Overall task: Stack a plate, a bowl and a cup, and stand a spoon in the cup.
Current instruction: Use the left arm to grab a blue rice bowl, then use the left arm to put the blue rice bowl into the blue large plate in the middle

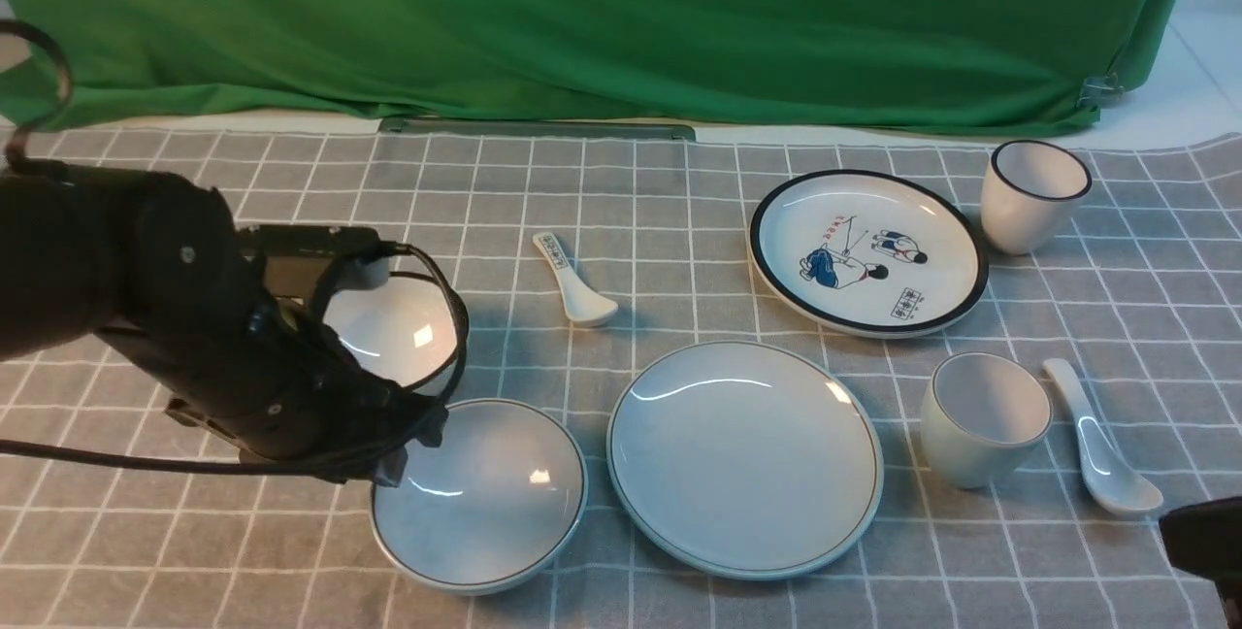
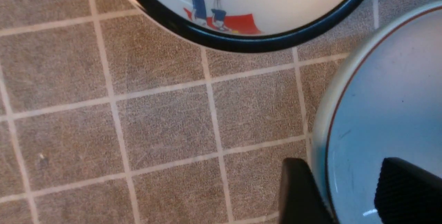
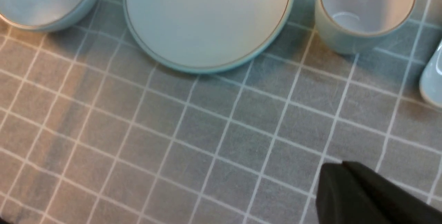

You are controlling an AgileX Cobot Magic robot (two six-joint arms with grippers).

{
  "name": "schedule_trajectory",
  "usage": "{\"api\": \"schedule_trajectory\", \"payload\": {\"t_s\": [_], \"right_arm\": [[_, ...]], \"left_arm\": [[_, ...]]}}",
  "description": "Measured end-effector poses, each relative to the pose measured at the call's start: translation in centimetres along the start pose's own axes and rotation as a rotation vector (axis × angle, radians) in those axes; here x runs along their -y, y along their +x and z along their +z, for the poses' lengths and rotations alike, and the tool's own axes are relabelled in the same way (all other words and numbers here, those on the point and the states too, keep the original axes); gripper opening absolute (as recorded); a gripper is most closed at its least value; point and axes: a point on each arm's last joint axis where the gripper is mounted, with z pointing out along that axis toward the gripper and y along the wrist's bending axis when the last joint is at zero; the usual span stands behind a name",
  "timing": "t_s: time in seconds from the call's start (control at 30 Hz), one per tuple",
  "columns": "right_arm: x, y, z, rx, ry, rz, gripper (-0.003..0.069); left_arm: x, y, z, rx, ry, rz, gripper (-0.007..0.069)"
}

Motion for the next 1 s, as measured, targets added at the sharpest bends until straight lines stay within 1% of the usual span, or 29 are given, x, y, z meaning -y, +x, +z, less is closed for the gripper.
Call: {"api": "schedule_trajectory", "payload": {"t_s": [0.07,0.13,0.2,0.27,0.3,0.33,0.37,0.43,0.5,0.57,0.63,0.7,0.73,0.77,0.8,0.83,0.87,0.9,1.0], "right_arm": [[0.0,-0.1,0.0,0.013,0.0,-0.001,0.0023],[0.0,-0.3,-0.1,0.024,0.0,-0.002,0.0023],[0.0,-0.3,-0.1,0.033,0.001,-0.005,0.0022],[0.0,-0.4,-0.1,0.036,0.001,-0.006,0.0022],[0.0,-0.4,-0.1,0.037,0.001,-0.007,0.0022],[0.0,-0.4,-0.1,0.038,0.001,-0.007,0.0022],[0.0,-0.4,-0.1,0.039,0.002,-0.008,0.0022],[0.0,-0.4,-0.1,0.041,0.002,-0.011,0.0022],[0.0,-0.4,-0.1,0.04,0.003,-0.015,0.0024],[0.0,-0.4,-0.1,0.042,0.004,-0.017,0.0024],[0.0,-0.4,-0.1,0.042,0.004,-0.018,0.0025],[0.0,-0.4,-0.1,0.043,0.005,-0.018,0.0024],[0.0,-0.4,-0.1,0.043,0.005,-0.018,0.0024],[0.0,-0.4,-0.1,0.043,0.005,-0.018,0.0024],[0.0,-0.4,-0.1,0.044,0.006,-0.019,0.0027],[0.0,-0.5,-0.1,0.048,0.008,-0.021,0.0027],[0.0,-0.5,-0.1,0.049,0.008,-0.02,0.0027],[0.1,-0.5,-0.1,0.054,0.013,-0.024,0.0027],[0.2,-0.6,-0.1,0.059,0.024,-0.029,0.0027]], "left_arm": [[0.0,-0.1,0.7,-0.012,0.007,-0.009,0.0411],[0.0,-0.1,1.4,-0.029,0.01,-0.014,0.0442],[0.0,-0.1,2.2,-0.054,0.012,-0.017,0.0444],[-0.1,0.0,2.7,-0.072,0.012,-0.022,0.0405],[-0.1,0.0,3.0,-0.082,0.013,-0.026,0.0342],[-0.1,0.0,3.1,-0.083,0.013,-0.026,0.0319],[-0.1,0.1,3.2,-0.091,0.014,-0.029,0.0268],[0.0,0.2,3.1,-0.102,0.025,-0.037,0.0126],[0.5,0.2,2.0,-0.085,0.064,-0.041,0.0041],[0.7,0.2,1.2,-0.072,0.086,-0.04,0.0029],[1.7,0.2,-0.6,-0.032,0.125,-0.024,0.0023],[2.9,-0.3,-2.2,0.027,0.157,0.0,0.0022],[4.0,-0.9,-3.3,0.067,0.184,0.021,0.0022],[4.1,-1.0,-3.5,0.073,0.187,0.019,0.0022],[5.4,-1.7,-4.1,0.108,0.21,0.048,0.0022],[6.6,-2.5,-4.3,0.123,0.228,0.066,0.0022],[6.7,-2.6,-4.3,0.127,0.229,0.068,0.0022],[7.7,-3.3,-3.9,0.127,0.241,0.076,0.0022],[9.7,-4.9,-2.1,0.111,0.255,0.102,0.0022]]}}
